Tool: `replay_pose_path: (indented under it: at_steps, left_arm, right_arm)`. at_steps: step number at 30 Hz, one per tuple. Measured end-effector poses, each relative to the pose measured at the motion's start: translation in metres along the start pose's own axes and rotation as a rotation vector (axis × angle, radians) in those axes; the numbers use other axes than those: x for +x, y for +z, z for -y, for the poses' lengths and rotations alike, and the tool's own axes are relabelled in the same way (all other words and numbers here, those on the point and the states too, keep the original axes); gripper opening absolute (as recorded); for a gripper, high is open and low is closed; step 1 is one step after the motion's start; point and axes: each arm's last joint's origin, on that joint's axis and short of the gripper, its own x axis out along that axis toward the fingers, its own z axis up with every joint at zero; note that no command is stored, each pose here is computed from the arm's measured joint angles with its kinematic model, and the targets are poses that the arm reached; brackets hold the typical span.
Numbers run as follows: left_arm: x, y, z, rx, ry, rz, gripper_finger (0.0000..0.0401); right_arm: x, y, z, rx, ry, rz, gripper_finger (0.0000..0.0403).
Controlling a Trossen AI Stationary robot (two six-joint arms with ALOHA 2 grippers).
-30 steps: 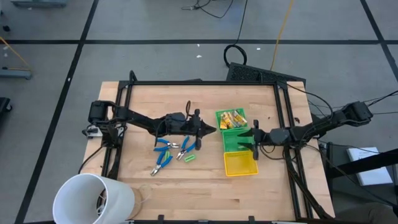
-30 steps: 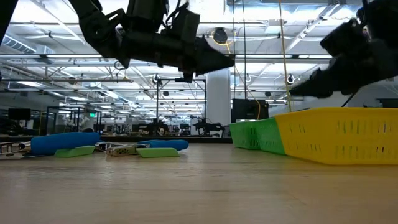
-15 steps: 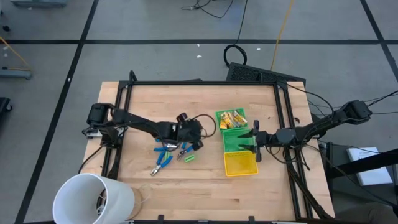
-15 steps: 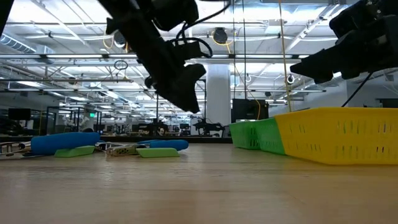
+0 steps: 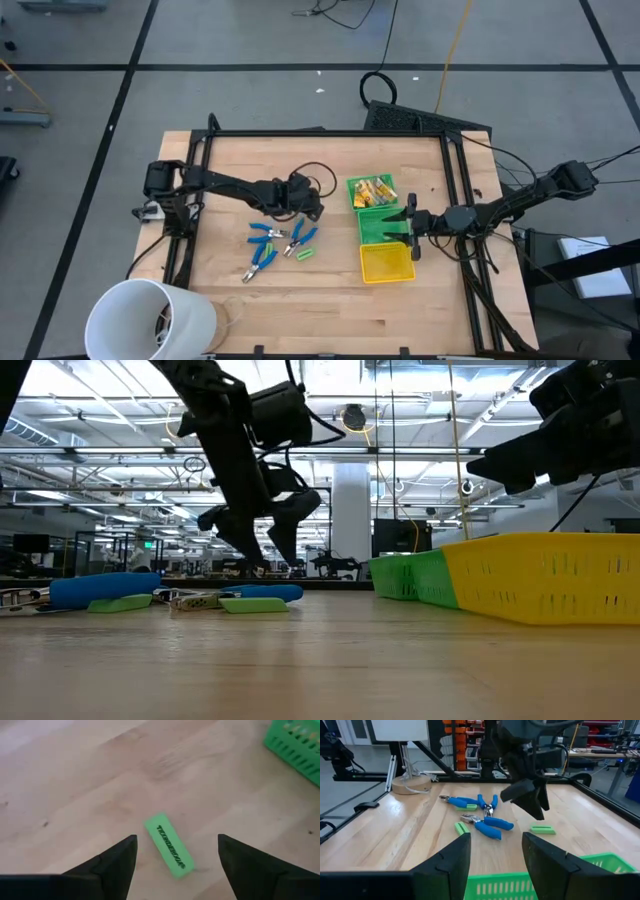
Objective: Pick & Place School Supplies
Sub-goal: Put the green eraser into the bottom green bin
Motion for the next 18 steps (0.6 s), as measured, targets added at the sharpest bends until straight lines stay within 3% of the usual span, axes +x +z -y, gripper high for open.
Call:
replay_pose_path:
  at_steps: [12,18]
  left_arm:
    - [0.037,-0.021,0.005,0.021,0.023,-0.081,0.0248]
    - [0.036,-0.022,0.003,0.058,0.042,-0.102,0.0252]
  right_arm:
    - [0.000,0.001,0.000,0.005,0.001,0.014,0.0171]
    - [0.000,0.001,0.000,0.009,0.002,0.014,0.0171]
